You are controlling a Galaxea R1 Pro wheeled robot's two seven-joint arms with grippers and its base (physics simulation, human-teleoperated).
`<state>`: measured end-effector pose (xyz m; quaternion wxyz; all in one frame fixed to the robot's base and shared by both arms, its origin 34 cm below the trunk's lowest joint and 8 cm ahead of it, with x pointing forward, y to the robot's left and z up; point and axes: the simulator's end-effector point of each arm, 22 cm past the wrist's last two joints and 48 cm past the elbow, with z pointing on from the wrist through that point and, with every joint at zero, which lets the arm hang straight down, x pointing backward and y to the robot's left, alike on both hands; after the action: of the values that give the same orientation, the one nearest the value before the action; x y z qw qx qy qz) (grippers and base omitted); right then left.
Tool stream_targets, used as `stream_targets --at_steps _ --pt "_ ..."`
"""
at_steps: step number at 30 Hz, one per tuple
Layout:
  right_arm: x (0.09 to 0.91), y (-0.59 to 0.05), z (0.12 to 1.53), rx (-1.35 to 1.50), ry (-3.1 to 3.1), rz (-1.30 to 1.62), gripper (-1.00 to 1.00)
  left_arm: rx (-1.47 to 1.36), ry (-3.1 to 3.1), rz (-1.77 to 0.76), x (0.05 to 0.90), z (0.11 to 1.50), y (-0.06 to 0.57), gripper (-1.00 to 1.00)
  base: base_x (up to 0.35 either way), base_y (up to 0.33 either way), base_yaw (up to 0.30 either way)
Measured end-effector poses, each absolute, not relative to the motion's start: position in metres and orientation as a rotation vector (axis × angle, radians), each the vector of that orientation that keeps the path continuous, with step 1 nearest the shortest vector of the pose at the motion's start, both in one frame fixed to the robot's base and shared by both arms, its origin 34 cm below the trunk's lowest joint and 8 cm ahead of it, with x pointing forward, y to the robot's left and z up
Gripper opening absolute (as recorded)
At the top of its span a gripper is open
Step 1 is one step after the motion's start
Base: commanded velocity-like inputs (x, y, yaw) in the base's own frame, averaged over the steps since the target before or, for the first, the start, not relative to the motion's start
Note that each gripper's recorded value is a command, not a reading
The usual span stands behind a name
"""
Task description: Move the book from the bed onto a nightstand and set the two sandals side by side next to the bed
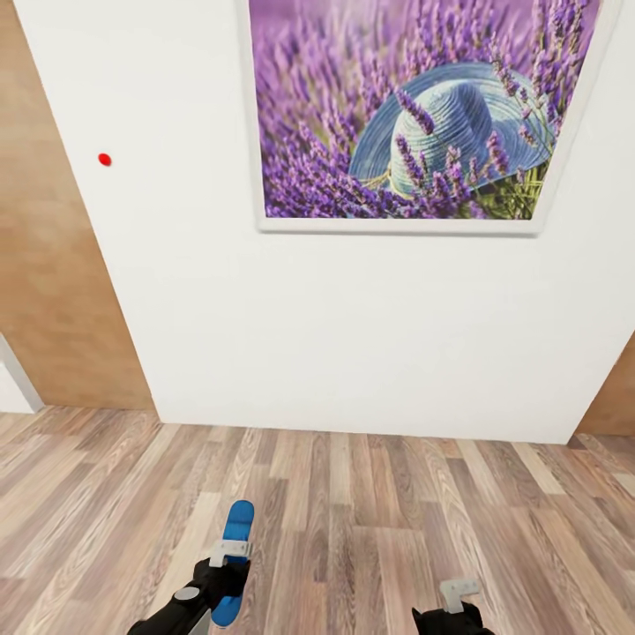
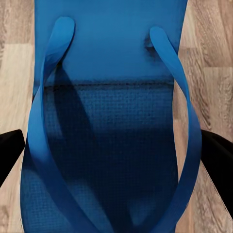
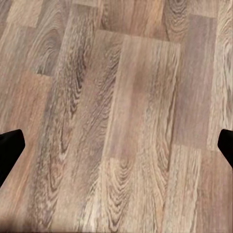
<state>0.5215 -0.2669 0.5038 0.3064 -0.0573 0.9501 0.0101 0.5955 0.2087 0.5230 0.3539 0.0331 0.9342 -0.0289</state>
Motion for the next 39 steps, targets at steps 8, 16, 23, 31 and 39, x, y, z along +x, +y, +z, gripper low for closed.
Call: stream_targets --at_steps 8,16,23,31,39 --pt "0.521 -0.267 0.503 -0.152 2.515 0.027 1.00 0.086 2.415 -0.075 0.595 0.523 0.209 -1.00 0.254 -0.185 0.022" --pt "0.521 -0.267 0.503 -0.152 2.515 0.027 1.00 0.086 2.415 -0.075 0.595 0.523 0.209 -1.00 0.238 -0.147 0.002" --pt "0.521 -0.267 0.503 -0.152 2.515 0.027 1.00 0.084 2.414 -0.075 0.596 0.523 0.209 -1.00 0.075 -0.025 0.000" --pt "0.521 -0.268 0.503 -0.150 2.516 0.025 1.00 0.083 2.417 -0.073 0.595 0.522 0.209 -1.00 0.009 -0.003 0.000" --pt "0.521 -0.268 0.503 -0.151 2.516 0.024 1.00 0.074 2.503 -0.045 0.574 0.506 0.215 -1.00 0.000 0.000 0.000"
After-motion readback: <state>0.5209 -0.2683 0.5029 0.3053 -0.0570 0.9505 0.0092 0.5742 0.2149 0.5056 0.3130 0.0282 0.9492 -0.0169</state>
